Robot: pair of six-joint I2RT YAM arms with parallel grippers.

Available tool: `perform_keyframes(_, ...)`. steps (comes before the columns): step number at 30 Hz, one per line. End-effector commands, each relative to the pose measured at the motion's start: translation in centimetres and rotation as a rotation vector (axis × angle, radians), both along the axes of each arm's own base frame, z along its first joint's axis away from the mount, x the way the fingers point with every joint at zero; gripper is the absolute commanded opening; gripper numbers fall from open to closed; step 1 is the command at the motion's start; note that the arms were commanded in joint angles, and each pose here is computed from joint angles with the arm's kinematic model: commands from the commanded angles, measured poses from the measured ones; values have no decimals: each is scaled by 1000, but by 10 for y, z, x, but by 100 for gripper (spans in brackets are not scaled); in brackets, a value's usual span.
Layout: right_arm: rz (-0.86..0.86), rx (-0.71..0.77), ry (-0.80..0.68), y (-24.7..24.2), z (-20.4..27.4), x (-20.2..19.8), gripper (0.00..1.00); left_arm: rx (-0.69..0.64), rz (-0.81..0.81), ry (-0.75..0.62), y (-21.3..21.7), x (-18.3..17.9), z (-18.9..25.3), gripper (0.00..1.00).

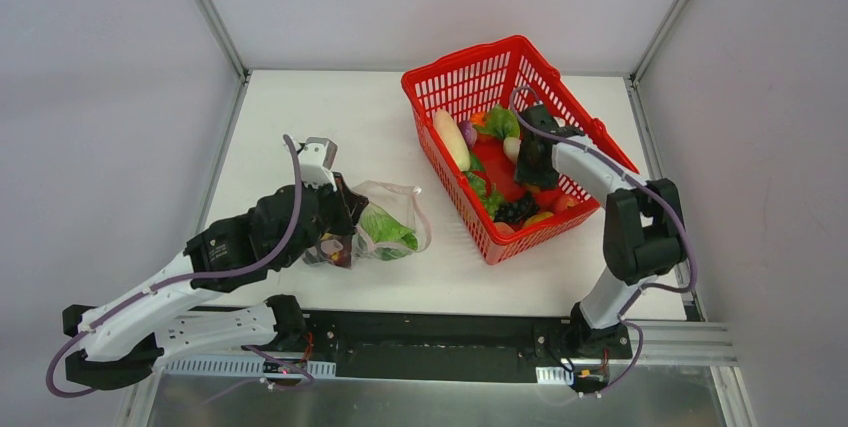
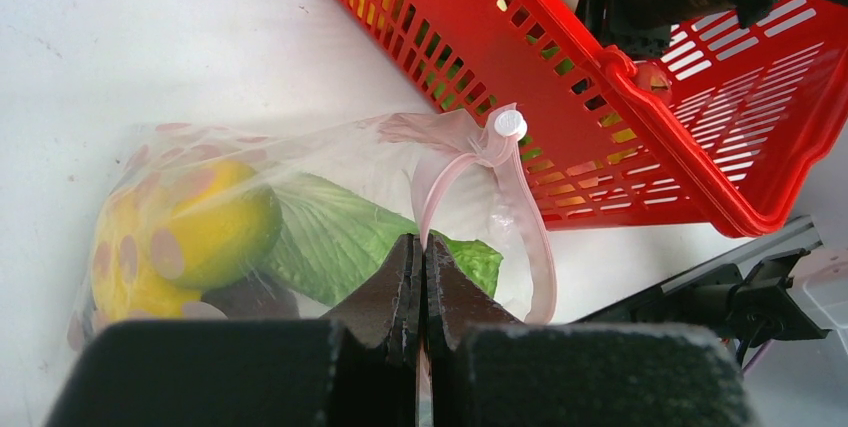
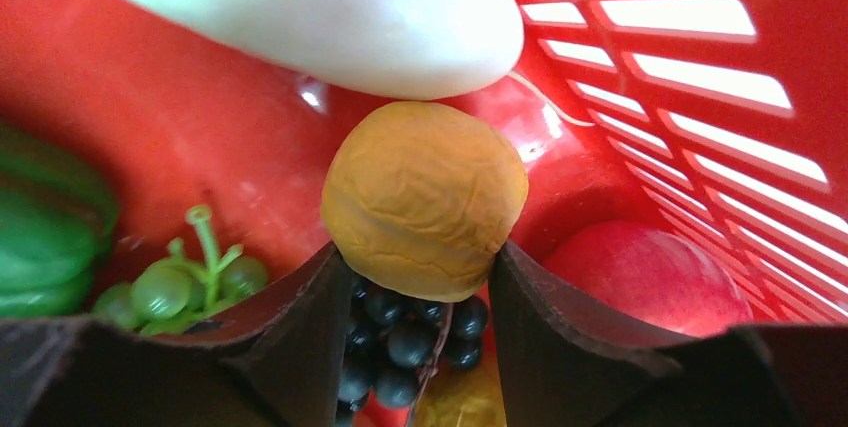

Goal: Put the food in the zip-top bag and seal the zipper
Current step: Pick up the fake fruit from the bin.

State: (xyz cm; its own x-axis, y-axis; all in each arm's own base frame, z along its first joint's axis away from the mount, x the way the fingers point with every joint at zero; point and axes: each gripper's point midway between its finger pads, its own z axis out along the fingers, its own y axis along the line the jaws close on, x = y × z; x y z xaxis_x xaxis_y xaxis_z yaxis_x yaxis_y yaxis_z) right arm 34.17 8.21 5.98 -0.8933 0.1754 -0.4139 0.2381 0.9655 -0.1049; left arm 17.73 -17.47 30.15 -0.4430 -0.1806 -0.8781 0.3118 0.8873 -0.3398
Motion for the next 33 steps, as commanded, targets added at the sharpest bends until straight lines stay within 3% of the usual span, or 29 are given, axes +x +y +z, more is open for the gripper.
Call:
perform_keyframes(1, 56, 154, -129, 23, 35, 10, 46, -21, 25, -22, 1, 5, 10, 0)
perform_keyframes(8, 80, 241, -212, 35, 64, 12, 46, -17, 22, -21, -2, 6, 13, 0)
perform_keyframes(16, 221, 526, -422, 76, 148, 0, 46, -5, 13, -11, -8, 8, 13, 0)
perform_keyframes(25, 597, 994, -518, 144, 246, -68, 47, -2, 7, -8, -13, 9, 15, 0)
perform_keyframes(33, 872, 1048, -469, 181, 260, -124, 47, -8, -2, -4, -16, 9, 14, 0)
